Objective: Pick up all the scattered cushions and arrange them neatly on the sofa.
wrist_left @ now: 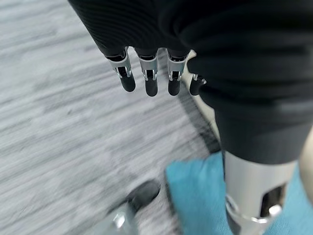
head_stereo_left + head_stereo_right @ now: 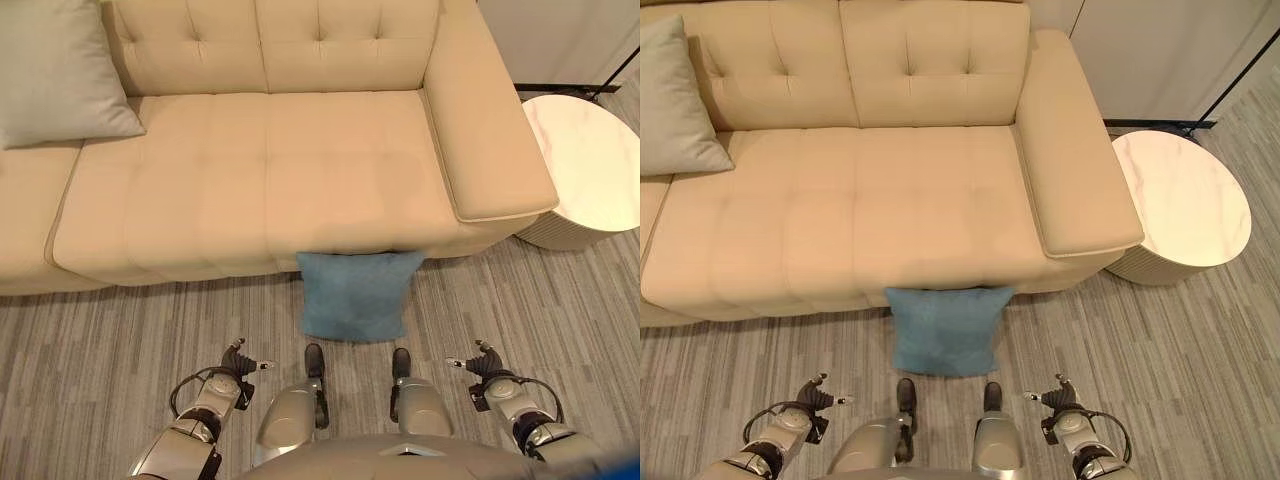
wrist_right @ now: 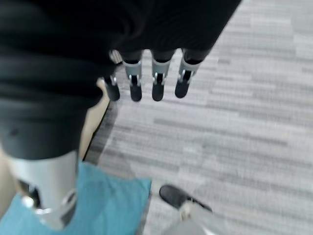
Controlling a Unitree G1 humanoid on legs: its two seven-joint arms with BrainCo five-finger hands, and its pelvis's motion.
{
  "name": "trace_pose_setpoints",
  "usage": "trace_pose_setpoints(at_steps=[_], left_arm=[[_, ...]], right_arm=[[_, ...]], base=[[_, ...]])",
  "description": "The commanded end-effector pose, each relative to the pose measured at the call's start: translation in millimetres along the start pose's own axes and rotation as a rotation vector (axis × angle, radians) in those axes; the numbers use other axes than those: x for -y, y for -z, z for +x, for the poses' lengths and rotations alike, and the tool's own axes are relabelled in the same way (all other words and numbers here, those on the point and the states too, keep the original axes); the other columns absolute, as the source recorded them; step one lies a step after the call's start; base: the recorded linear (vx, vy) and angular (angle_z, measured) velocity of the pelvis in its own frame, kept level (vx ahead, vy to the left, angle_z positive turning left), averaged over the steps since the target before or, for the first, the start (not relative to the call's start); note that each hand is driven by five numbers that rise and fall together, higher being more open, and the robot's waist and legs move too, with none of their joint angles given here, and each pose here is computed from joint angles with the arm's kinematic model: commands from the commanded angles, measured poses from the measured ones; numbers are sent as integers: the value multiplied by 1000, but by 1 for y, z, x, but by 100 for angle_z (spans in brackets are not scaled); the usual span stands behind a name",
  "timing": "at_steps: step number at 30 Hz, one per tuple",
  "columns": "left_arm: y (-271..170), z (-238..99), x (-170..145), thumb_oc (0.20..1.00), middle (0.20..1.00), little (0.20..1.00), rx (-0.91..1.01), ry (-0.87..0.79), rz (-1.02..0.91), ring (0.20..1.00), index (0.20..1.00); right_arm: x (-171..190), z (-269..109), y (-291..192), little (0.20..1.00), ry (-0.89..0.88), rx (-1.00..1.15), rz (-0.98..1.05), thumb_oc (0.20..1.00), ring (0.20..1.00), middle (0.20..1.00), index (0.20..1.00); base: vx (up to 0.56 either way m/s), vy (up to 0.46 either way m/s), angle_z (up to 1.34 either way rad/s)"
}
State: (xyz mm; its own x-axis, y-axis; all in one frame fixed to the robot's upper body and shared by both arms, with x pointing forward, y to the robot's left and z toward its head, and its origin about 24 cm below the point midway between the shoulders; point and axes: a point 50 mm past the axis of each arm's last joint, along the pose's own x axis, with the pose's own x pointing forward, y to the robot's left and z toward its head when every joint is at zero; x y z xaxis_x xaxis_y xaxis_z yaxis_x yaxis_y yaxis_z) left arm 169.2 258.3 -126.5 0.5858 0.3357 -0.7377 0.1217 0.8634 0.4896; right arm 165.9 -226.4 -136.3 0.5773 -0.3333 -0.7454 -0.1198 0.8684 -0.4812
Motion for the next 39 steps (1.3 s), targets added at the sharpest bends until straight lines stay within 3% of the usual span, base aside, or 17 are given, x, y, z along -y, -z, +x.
trace_pose_setpoints(at_steps=[1, 9, 17, 18, 28, 39], left_arm=[[12, -2, -8, 1000, 1000, 1000, -17, -43, -13, 1000, 1000], [-24, 4, -14, 1000, 1000, 1000, 96, -76, -65, 1000, 1000], [-101, 4, -31, 1000, 1000, 1000, 332, -155, -244, 1000, 1000], [-131, -1, -37, 1000, 1000, 1000, 426, -176, -296, 1000, 1000], [-230, -30, -80, 1000, 1000, 1000, 703, -316, -479, 1000, 1000], [-310, -82, -136, 1000, 1000, 1000, 970, -498, -401, 1000, 1000]], right_arm=[[18, 5, -15, 1000, 60, 53, -27, 1000, 1000, 1000, 1000], [30, 9, -39, 1000, 116, 126, 5, 1000, 1000, 1000, 1000], [51, 6, -100, 1000, 222, 313, 170, 1000, 1000, 1000, 1000], [62, 0, -131, 1000, 274, 419, 226, 1000, 1000, 1000, 1000], [111, -53, -261, 1000, 451, 840, 481, 1000, 1000, 1000, 1000], [141, -106, -331, 1000, 515, 1084, 532, 1000, 1000, 1000, 1000]], base=[[27, 126, -86], [-66, -13, -10], [-64, -54, -1], [-77, -76, 4], [-80, -36, 7], [14, -9, 3]])
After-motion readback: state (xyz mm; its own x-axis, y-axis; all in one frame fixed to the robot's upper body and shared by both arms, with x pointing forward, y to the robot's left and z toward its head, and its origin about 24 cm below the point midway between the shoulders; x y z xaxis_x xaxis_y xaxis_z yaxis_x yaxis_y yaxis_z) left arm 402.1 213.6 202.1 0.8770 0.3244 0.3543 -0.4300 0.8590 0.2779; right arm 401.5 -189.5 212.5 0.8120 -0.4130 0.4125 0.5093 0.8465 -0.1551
